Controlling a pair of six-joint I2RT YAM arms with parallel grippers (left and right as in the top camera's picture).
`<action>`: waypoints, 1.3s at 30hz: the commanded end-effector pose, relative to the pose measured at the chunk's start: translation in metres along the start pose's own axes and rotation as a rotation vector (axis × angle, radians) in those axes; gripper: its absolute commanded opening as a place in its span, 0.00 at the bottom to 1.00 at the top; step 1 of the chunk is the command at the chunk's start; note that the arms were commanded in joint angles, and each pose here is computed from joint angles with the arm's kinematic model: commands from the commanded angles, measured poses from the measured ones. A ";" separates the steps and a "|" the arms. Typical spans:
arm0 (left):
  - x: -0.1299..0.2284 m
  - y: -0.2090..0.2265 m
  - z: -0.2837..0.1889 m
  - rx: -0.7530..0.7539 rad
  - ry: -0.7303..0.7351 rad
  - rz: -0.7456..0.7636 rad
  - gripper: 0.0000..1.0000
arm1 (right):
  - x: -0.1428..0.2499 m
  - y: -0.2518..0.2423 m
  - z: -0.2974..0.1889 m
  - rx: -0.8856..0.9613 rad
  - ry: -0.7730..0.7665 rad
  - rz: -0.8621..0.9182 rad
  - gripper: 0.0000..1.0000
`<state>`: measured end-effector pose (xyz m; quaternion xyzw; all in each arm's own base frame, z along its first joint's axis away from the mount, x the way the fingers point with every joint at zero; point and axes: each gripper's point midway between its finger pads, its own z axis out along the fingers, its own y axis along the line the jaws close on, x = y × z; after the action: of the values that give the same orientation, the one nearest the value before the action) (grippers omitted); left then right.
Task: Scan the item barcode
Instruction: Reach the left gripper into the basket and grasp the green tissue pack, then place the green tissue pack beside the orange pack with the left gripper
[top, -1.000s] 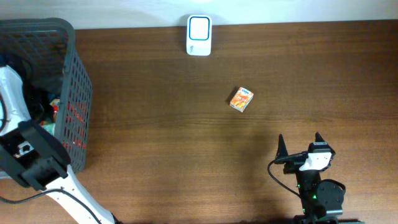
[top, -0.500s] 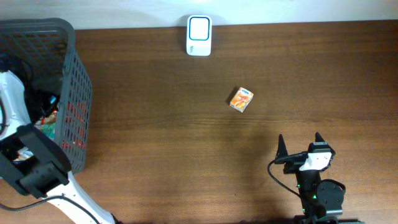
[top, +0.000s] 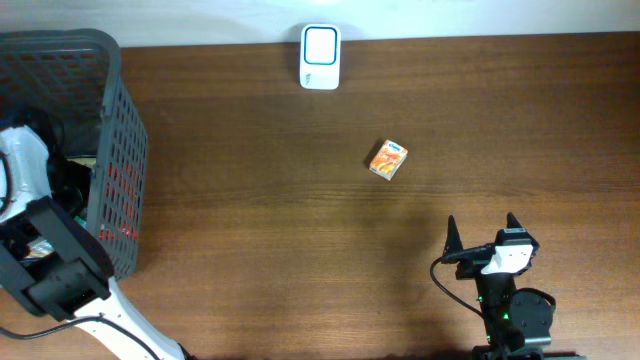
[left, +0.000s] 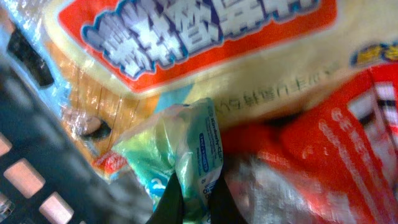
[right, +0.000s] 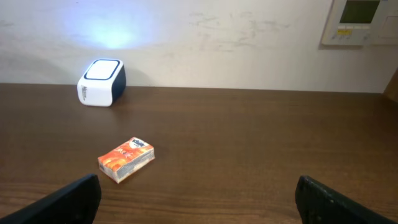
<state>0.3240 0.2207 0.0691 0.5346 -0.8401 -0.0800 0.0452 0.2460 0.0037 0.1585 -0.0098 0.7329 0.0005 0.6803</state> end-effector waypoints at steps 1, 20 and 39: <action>-0.019 -0.008 -0.060 0.094 -0.092 -0.018 0.00 | 0.003 -0.001 0.000 0.006 0.006 -0.007 0.99; 0.364 -0.261 -0.245 0.579 -0.443 1.284 0.00 | 0.003 -0.001 0.000 0.006 0.006 -0.007 0.99; 0.497 -0.327 -0.042 0.388 -0.156 1.548 0.51 | 0.003 -0.001 0.000 0.006 0.006 -0.007 0.99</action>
<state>0.4164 -0.3586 0.0417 -0.2023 -0.9750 0.0570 -0.0716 0.2460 0.0038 0.1584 -0.0095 0.7330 0.0010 0.6801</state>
